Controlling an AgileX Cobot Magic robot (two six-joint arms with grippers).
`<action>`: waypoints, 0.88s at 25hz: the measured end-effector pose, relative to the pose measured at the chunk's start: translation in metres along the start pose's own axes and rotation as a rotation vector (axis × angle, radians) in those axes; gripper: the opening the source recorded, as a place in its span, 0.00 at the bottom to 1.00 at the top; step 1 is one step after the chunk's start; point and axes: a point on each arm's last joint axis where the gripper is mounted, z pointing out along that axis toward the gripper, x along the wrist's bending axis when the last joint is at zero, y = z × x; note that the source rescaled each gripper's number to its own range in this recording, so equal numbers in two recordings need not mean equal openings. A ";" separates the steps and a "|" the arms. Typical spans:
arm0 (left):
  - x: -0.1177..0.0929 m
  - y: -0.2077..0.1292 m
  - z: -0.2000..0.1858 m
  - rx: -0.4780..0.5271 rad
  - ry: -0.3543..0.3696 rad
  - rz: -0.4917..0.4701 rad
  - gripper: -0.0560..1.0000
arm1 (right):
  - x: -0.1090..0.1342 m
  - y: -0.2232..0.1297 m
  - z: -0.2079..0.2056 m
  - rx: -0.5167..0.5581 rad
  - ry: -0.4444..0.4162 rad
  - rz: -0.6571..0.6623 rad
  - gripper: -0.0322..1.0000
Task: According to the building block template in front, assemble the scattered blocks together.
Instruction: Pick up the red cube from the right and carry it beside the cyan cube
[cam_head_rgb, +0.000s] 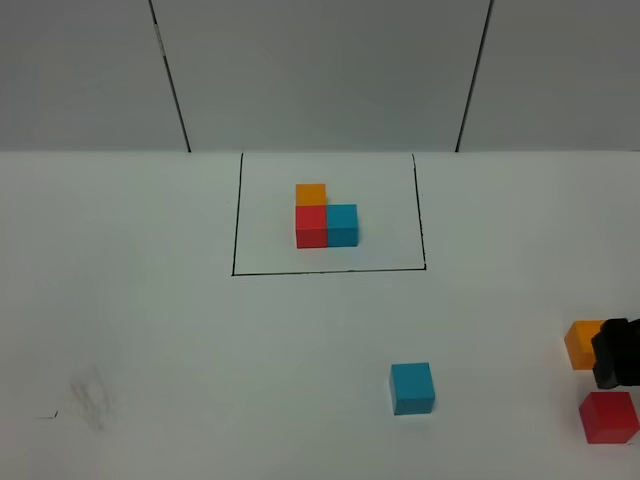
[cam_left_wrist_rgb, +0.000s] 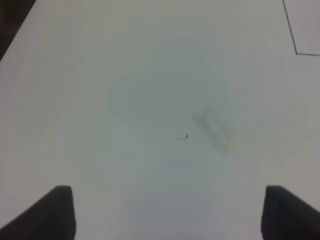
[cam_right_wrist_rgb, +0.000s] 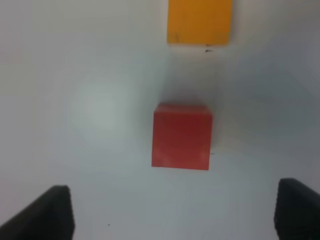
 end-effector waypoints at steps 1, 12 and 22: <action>0.000 0.000 0.000 0.000 0.000 0.000 0.99 | 0.000 0.000 0.004 0.014 0.000 0.001 0.75; 0.000 0.000 0.000 0.001 0.000 0.000 0.99 | -0.002 0.009 0.039 0.047 -0.005 0.021 0.75; 0.000 0.000 0.000 0.001 0.000 0.000 0.99 | -0.005 0.007 0.067 0.102 -0.020 0.027 0.75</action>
